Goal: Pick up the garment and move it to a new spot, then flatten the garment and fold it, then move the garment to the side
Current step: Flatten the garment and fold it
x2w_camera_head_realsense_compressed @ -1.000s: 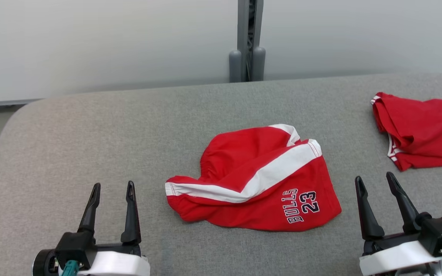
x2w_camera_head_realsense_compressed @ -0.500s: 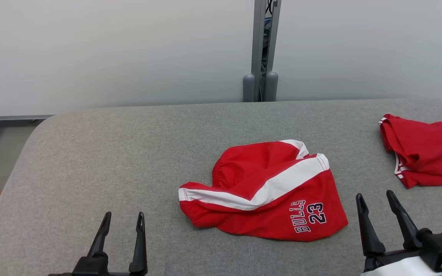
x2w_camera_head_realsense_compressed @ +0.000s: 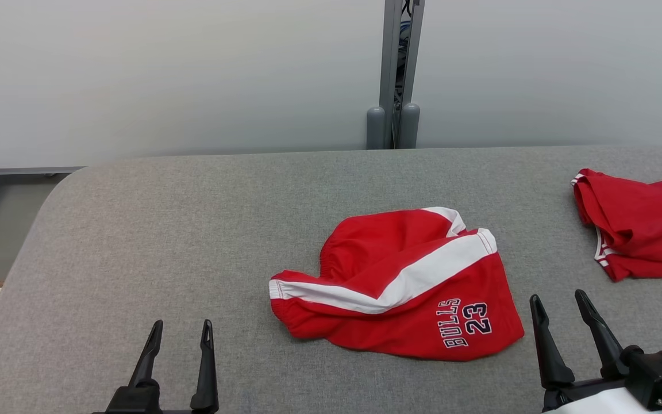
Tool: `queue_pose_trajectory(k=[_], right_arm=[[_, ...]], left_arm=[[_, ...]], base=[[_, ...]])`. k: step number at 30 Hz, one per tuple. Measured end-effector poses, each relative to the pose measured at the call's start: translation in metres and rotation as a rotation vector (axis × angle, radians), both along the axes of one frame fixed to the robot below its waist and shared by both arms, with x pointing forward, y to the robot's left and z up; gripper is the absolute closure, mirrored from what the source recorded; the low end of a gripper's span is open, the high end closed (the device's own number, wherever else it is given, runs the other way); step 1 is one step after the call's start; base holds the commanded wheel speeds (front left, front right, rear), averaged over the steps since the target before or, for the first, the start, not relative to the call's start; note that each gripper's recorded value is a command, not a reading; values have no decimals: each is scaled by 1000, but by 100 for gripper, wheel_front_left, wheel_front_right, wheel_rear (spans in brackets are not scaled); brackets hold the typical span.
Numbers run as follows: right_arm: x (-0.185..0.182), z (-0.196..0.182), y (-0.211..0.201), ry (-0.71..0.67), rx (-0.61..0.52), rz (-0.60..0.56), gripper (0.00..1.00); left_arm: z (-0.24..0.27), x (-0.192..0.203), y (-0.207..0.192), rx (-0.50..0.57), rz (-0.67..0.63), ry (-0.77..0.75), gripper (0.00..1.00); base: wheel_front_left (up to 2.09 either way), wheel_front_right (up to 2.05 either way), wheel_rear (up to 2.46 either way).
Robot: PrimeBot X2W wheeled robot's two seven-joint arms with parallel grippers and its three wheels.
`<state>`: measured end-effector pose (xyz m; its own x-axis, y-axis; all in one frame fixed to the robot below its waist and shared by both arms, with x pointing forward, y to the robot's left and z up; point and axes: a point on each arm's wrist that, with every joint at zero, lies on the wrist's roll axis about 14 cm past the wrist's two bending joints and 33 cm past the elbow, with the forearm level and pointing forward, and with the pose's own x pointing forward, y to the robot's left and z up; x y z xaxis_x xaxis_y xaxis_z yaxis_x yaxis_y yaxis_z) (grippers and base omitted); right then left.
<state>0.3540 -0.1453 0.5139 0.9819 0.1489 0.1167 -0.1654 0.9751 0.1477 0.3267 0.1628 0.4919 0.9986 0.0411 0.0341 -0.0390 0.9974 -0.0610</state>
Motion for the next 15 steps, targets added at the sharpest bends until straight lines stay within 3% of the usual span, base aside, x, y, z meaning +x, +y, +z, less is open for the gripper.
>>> queue_pose_trajectory(k=[11,15], right_arm=[[1,-4,0,14,2,1,0],[3,-5,2,17,2,6,0]], left_arm=[[-9,4,-8,7,-33,30,0],[-11,12,-22,-45,-103,35,0]], base=[[0,0,0],[0,0,0]])
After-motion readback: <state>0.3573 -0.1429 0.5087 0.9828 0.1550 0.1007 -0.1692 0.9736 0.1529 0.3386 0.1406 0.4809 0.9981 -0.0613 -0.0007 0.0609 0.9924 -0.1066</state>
